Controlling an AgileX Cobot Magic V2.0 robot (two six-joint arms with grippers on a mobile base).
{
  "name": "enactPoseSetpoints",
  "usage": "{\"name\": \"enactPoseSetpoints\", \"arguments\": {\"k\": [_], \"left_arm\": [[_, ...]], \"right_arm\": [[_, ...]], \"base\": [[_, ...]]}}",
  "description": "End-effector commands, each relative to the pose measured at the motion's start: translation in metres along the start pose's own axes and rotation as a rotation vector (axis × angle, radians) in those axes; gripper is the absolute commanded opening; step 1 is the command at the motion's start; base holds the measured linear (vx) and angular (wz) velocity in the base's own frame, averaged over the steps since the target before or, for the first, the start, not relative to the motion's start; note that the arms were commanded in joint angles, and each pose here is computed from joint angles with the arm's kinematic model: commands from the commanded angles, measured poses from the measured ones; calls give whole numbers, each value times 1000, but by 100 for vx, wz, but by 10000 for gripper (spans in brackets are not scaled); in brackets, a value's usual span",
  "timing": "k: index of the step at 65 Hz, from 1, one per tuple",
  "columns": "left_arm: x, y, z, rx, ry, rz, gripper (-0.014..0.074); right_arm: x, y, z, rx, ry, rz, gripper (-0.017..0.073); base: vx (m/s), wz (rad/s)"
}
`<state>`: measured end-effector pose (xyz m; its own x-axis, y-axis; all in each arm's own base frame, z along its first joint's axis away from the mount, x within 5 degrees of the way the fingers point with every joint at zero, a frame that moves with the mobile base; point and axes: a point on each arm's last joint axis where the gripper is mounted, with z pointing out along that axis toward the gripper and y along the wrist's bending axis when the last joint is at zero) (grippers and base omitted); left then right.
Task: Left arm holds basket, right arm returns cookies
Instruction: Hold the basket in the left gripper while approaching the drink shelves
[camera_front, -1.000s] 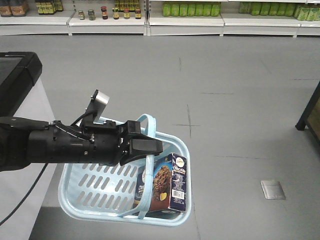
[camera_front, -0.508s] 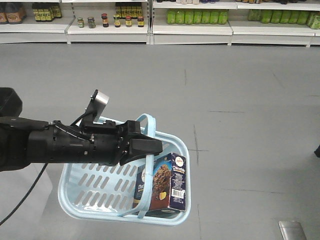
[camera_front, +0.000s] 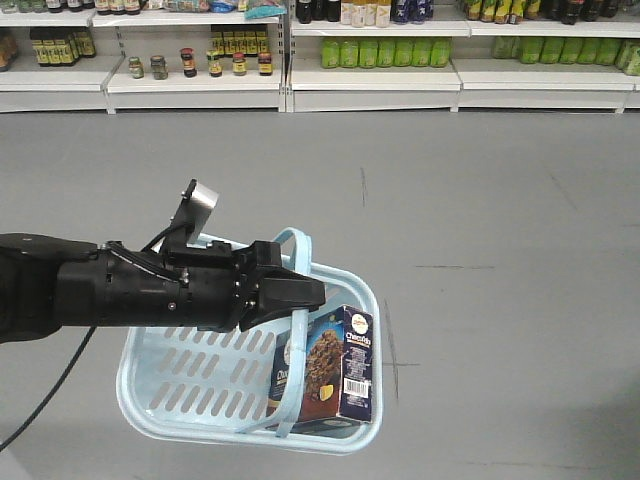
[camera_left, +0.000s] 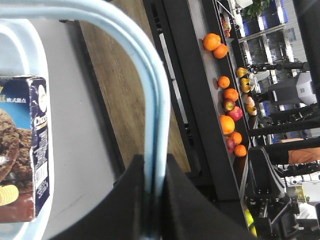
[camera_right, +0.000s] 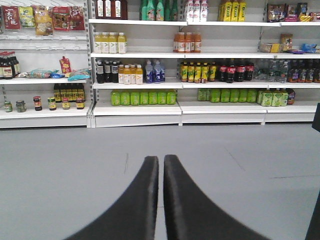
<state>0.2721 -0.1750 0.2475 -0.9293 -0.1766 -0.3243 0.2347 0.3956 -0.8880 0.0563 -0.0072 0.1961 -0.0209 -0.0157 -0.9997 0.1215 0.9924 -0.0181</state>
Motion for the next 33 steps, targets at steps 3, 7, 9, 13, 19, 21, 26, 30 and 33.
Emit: {"name": "enactPoseSetpoints", "arguments": {"k": [3, 7, 9, 13, 19, 21, 26, 30, 33], "left_arm": [[-7, -31, -9, 144, -55, 4, -3], [-7, -31, -9, 144, -55, 4, -3], [-7, -31, -9, 144, -55, 4, -3], [-7, -31, -9, 144, -55, 4, -3], [-7, -31, -9, 144, -55, 4, -3], [-7, -31, -9, 144, -55, 4, -3], [-7, -31, -9, 144, -55, 4, -3], [-6, -32, -9, 144, -54, 4, -3], [-7, -31, -9, 144, -55, 4, -3]], "right_arm": [[-2, 0, 0, -2, -70, -17, -6], [-2, 0, 0, -2, -70, -17, -6], [-2, 0, 0, -2, -70, -17, -6], [-2, 0, 0, -2, -70, -17, -6], [-2, 0, 0, -2, -70, -17, -6], [-2, 0, 0, -2, -70, -17, -6], [-2, 0, 0, -2, -70, -17, -6], [-2, 0, 0, -2, -70, -17, -6], [-2, 0, 0, -2, -70, -17, -6]], "base": [[49, -9], [50, -8], [49, -6], [49, -5], [48, -3], [48, -2], [48, 0], [48, 2], [48, 2]]}}
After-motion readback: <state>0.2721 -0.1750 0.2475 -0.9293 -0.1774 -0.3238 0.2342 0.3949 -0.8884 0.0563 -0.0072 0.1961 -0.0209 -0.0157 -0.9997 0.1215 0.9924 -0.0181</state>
